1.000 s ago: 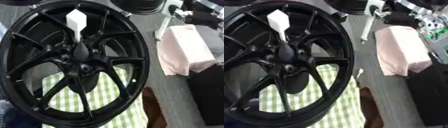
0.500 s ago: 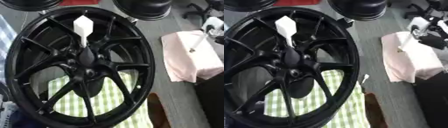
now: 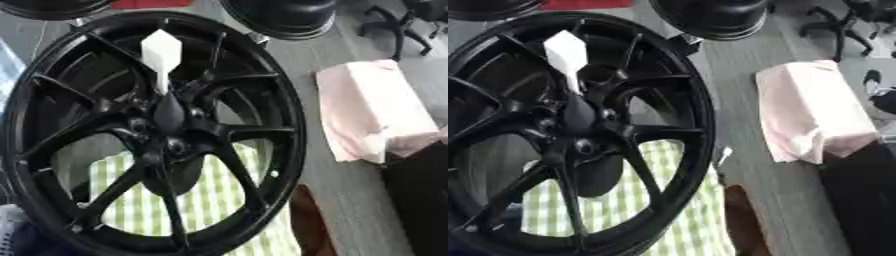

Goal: Pull the pin out of the wheel hub.

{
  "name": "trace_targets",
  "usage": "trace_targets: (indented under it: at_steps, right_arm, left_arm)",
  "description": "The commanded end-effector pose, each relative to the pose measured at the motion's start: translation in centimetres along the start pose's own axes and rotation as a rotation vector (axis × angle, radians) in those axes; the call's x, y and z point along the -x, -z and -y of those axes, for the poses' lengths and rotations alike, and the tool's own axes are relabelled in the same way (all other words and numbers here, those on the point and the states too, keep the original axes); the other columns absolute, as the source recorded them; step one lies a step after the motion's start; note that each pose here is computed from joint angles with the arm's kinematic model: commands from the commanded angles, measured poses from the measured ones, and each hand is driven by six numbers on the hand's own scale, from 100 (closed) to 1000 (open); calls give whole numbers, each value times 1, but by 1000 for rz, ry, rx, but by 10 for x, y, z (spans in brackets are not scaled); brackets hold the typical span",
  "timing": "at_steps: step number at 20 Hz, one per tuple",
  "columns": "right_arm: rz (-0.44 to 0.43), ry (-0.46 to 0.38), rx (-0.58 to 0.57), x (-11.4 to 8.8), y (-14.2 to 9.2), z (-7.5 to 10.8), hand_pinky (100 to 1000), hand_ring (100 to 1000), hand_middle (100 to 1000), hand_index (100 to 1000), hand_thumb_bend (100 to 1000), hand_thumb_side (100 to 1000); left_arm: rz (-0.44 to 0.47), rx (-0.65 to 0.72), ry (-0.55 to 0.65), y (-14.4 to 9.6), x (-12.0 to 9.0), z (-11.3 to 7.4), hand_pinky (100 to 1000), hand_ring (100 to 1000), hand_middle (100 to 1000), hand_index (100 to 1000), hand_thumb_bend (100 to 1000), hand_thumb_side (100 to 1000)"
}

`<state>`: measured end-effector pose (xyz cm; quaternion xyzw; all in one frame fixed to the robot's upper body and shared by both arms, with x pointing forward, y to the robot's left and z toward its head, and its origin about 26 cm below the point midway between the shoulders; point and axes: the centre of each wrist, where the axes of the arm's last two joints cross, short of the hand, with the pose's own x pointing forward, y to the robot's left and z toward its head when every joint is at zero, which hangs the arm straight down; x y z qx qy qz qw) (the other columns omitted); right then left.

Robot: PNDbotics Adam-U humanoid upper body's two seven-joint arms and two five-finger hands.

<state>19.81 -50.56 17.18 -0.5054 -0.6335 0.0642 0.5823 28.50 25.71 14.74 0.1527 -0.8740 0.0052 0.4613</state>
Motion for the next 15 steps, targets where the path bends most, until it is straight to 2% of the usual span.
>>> trace_targets:
  at_steps: [1, 3, 6, 9, 11, 15]
  right_arm:
    - [18, -3, 26, -7, 3, 10, 960, 1000, 755, 889, 100, 217]
    - [27, 7, 35, -9, 3, 9, 950, 1000, 702, 870, 100, 326]
    - [63, 37, 59, -19, 2, 8, 932, 1000, 619, 811, 100, 413]
    - [158, 97, 67, -44, 0, 2, 920, 1000, 530, 751, 100, 472]
    - [238, 152, 51, -66, -4, -3, 919, 996, 508, 730, 100, 494]
    - [395, 278, -26, -92, 1, -13, 918, 980, 484, 705, 100, 575]
  left_arm:
    - [26, 6, -4, 2, -7, 1, 926, 748, 621, 792, 150, 749]
    - [27, 8, -3, 2, -7, 1, 926, 748, 621, 792, 150, 749]
    - [28, 8, -3, 2, -7, 1, 926, 748, 621, 792, 149, 749]
    - [30, 12, -6, 3, -7, 2, 925, 748, 621, 791, 148, 747]
    - [33, 14, -8, 3, -8, 2, 925, 747, 621, 791, 147, 747]
    - [38, 27, -14, 4, -9, 4, 925, 747, 621, 791, 146, 746]
